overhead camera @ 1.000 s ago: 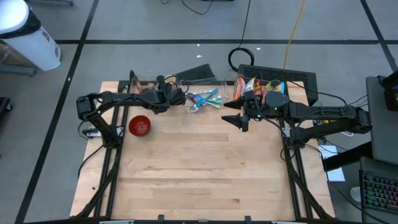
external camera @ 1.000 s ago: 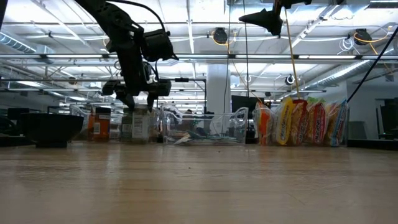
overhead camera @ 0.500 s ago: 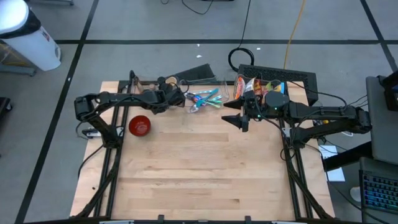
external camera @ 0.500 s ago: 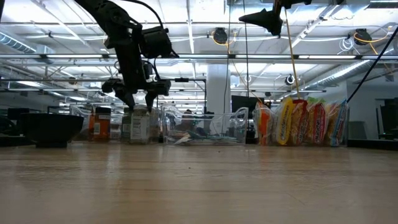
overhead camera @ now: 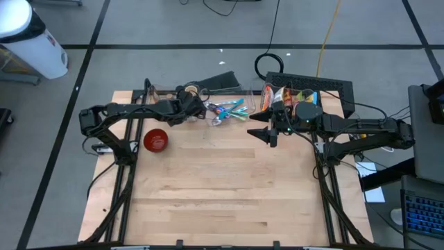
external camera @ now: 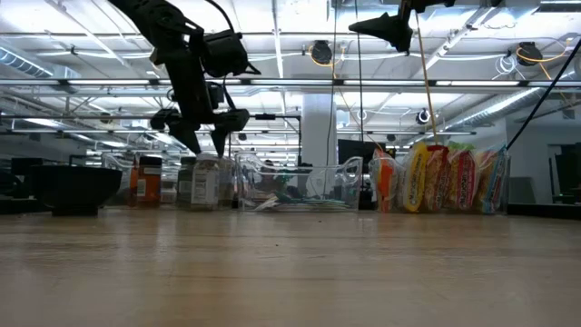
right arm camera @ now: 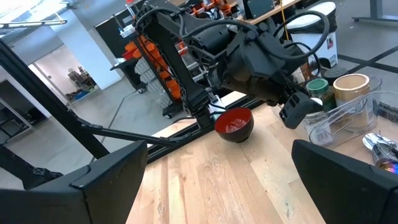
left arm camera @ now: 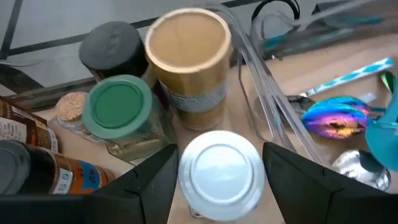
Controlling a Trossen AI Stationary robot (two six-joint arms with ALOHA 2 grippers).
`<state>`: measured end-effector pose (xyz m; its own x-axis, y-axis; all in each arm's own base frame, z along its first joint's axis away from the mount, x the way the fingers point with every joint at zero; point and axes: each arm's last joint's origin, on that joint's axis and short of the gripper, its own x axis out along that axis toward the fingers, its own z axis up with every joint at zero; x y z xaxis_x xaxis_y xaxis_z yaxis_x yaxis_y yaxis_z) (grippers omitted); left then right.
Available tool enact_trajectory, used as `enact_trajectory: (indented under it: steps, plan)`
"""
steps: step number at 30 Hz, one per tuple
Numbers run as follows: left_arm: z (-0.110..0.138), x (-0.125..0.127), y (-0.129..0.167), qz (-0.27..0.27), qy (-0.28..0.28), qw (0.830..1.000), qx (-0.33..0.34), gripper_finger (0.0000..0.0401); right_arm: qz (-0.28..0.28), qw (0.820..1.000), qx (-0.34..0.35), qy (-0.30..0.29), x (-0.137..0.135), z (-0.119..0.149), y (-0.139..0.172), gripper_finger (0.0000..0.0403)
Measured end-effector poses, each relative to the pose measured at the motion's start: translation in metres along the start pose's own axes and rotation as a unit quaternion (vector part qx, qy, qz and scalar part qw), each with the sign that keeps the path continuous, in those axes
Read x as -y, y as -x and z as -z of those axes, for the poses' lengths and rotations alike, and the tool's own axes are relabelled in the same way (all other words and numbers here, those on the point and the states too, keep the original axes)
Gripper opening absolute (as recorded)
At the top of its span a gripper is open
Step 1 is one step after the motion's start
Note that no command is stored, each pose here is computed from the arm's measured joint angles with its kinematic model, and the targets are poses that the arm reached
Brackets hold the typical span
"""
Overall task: Pick & Place Food Item
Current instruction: Put the white seasoning bottle into the left transparent bin, then return to Home Position
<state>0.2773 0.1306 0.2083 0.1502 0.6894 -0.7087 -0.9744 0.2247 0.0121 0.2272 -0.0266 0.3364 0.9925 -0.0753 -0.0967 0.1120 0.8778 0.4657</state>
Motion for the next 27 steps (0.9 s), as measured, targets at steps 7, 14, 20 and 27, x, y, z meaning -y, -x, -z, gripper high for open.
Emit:
enact_trajectory:
  steps: [7, 14, 20, 27]
  plan:
    - [-0.008, -0.006, 0.003, 0.006, 0.012, 1.0, 0.004, 0.0241, -0.001, 1.0, -0.001, -0.001, 0.0, 0.0, 0.0, 0.0393]
    - [-0.02, -0.015, 0.021, 0.031, -0.003, 0.999, 0.024, 0.0241, -0.001, 1.0, -0.001, 0.002, 0.0, 0.0, 0.0, 0.0393]
    - [-0.043, -0.032, 0.062, 0.153, -0.034, 0.986, 0.054, 0.0241, 0.0, 1.0, 0.006, 0.029, 0.0, -0.002, 0.002, 0.0393]
    - [-0.073, -0.069, 0.143, 0.357, -0.017, 0.915, 0.188, 0.0241, 0.011, 0.999, 0.031, 0.03, 0.005, -0.012, 0.016, 0.0393]
